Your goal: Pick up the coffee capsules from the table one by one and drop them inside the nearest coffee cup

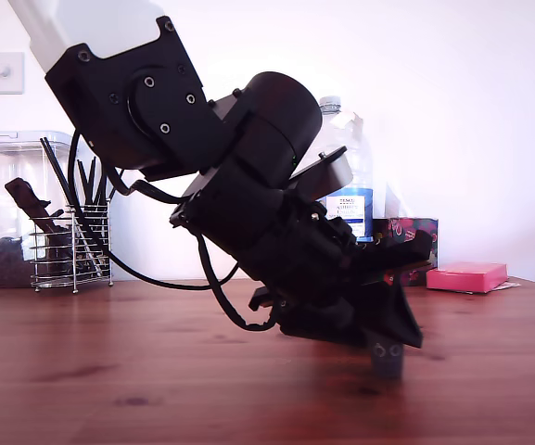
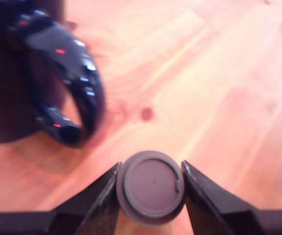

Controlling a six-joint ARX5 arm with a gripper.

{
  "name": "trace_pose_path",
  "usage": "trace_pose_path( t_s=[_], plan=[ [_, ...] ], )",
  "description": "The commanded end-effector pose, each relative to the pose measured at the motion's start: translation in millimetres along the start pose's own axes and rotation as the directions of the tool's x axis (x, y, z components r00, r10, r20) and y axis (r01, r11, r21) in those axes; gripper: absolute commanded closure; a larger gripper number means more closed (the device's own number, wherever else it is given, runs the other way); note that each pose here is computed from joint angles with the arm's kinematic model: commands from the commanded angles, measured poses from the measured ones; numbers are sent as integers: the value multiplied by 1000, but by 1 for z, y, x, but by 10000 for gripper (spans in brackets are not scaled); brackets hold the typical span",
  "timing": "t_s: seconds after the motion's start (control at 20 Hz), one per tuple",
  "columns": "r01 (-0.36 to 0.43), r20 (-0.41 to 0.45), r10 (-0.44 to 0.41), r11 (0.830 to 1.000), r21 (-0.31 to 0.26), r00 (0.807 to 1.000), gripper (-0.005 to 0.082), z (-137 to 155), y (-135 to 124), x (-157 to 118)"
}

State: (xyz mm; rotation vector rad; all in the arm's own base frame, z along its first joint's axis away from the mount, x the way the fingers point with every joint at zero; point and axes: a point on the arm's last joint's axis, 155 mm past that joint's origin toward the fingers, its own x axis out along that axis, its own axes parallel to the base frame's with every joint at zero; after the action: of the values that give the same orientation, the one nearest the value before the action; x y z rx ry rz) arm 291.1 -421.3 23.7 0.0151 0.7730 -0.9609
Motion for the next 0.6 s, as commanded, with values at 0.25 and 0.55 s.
trace_pose_path(
  t_s=[0.25, 0.55],
  plan=[
    [182, 2, -182, 982, 42, 983, 522, 12, -59, -22],
    [171, 157, -195, 973, 154, 968, 522, 69, -79, -62]
  ],
)
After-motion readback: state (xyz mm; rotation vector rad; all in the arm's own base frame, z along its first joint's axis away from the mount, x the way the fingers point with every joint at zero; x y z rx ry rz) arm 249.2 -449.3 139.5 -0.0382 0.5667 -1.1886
